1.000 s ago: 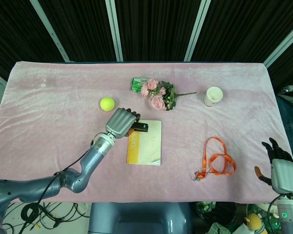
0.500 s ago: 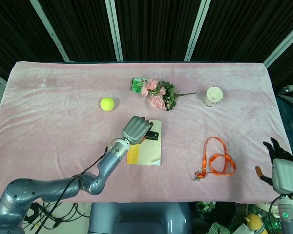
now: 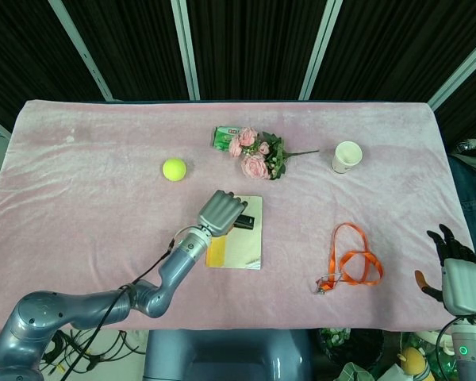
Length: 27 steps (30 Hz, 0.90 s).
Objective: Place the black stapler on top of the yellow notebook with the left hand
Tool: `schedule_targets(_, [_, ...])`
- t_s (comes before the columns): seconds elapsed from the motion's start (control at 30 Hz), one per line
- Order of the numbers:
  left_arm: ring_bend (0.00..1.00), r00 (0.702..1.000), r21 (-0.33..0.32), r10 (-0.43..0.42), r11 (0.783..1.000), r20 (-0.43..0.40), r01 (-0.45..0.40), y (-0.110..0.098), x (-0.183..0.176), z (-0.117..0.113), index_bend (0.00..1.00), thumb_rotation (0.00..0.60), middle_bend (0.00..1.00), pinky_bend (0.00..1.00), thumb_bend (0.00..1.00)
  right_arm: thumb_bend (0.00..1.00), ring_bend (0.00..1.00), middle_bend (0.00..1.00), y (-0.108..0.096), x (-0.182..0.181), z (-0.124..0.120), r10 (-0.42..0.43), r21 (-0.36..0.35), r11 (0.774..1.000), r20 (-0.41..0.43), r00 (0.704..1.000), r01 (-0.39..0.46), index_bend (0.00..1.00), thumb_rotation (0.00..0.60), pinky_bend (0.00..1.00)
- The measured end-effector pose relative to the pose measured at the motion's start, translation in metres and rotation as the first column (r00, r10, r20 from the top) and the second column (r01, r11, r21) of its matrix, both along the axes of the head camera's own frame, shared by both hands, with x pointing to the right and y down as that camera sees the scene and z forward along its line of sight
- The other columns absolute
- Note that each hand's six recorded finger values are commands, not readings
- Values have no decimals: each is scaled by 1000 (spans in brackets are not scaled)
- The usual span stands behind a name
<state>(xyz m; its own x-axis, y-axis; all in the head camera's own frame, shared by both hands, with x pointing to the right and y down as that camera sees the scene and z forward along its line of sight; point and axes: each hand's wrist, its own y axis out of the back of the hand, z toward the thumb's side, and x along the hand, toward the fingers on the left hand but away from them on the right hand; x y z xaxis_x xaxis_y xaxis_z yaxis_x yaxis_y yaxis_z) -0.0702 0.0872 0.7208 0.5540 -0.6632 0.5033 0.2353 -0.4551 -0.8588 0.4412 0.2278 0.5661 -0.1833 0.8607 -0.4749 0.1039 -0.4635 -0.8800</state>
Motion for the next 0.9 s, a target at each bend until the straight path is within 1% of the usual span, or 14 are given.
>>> schedule_targets(0.13, [418,1000,4,3,1000,-3,-3,0,2,-2,484,600,547,576,389,231,190,65,0,-1,1,-3,-3,1000,1,1000,3,175,600,213])
schedule_targets(0.2, [413,1000,3,5,1000,-2,-5,0,2,-2,472,600,535,569,343,231,189,65,0,-1,1,-4,-4,1000,1,1000,4,175,600,213])
schedule_targets(0.27, [408,1000,3,6,1000,2,-6,1,2,-1,458,600,522,563,268,231,189,64,0,-1,1,-6,-4,1000,1,1000,6,176,600,213])
schedule_targets(0.33, [402,1000,5,4,1000,8,-5,1,1,-1,447,600,505,559,215,231,190,64,0,-1,1,-5,-3,1000,1,1000,5,175,600,213])
schedule_targets(0.47, [369,1000,5,-6,1000,9,5,1,2,0,419,600,442,532,160,230,190,64,0,-1,1,-1,-3,1000,3,1000,1,175,600,213])
schedule_targets(0.53, [318,1000,5,-7,1000,12,7,1,1,0,396,600,386,480,124,231,190,64,0,-1,1,-1,-3,1000,4,1000,1,175,600,213])
schedule_targets(0.6, [210,1000,4,-10,1000,16,10,0,1,0,363,600,298,374,83,231,190,64,0,-1,1,-2,-4,1000,3,1000,2,175,600,213])
schedule_targets(0.67, [118,1000,1,-22,1000,14,22,-1,0,-1,330,600,231,285,56,231,190,64,0,-1,1,-3,-5,1000,4,1000,3,175,600,213])
schedule_targets(0.7, [91,999,-1,-34,999,10,34,-2,-1,-2,315,600,210,258,51,232,190,64,0,-1,1,-4,-5,1000,3,1000,4,175,600,213])
schedule_targets(0.77, [52,998,-4,-57,998,-1,57,-5,-2,-5,290,600,176,214,45,231,190,64,0,-1,1,-3,-5,1000,3,1000,3,175,600,213])
schedule_targets(0.9, [46,995,-12,-100,995,-27,99,-13,-7,-12,286,600,171,198,51,230,189,65,0,-1,1,-1,-5,1000,3,1000,1,176,600,213])
